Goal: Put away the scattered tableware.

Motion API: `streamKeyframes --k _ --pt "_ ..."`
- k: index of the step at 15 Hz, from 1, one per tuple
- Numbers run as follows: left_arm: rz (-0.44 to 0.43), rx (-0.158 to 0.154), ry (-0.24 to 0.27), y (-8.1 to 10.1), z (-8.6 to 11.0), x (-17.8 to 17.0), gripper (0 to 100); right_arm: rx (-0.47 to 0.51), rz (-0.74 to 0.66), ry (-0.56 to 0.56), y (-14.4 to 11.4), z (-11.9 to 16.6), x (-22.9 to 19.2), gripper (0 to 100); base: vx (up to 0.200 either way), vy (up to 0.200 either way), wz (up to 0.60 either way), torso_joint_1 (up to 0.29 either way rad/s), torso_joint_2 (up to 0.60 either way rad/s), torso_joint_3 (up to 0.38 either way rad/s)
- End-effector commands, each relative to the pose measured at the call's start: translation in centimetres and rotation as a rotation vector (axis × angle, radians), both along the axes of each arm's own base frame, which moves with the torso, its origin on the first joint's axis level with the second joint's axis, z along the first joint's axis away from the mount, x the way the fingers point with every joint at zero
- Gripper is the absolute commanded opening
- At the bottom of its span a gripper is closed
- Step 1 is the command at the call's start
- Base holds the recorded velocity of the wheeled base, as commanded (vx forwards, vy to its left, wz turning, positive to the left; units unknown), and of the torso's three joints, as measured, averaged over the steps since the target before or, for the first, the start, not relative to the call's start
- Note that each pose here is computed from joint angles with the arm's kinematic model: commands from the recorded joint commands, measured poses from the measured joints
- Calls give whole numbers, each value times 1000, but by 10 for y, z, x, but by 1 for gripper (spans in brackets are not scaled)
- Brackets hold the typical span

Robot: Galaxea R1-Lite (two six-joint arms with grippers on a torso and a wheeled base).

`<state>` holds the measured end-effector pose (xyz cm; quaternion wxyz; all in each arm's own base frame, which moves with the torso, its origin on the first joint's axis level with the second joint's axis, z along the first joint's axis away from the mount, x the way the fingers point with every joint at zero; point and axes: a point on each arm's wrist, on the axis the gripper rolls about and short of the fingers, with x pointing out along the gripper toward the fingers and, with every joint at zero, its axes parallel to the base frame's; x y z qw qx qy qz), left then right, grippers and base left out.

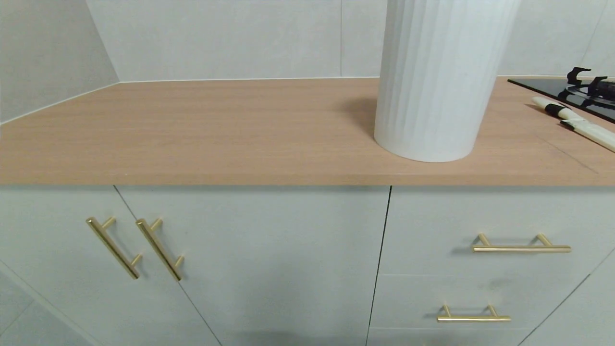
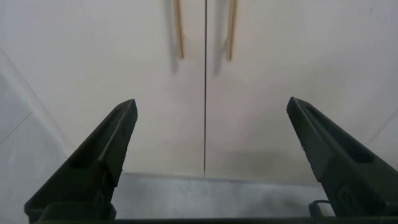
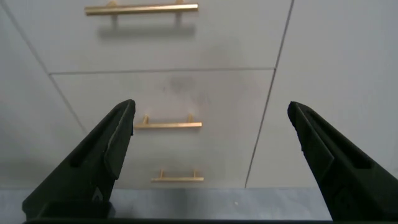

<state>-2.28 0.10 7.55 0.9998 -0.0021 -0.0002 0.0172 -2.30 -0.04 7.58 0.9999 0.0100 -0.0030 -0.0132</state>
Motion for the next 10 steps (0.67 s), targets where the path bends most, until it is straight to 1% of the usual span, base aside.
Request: streamKeyframes --k 1,3,4,10 --pt "1 0 0 0 0 0 100 0 0 1 0 0 0 100 0 0 0 0 0 0" --pt "1 -2 0 0 0 0 100 0 0 1 0 0 0 100 0 0 0 0 0 0" --pt "1 0 0 0 0 0 100 0 -1 1 0 0 0 100 0 0 -600 12 -2 -2" --pt "1 -2 0 0 0 0 100 0 0 1 0 0 0 100 0 0 0 0 0 0"
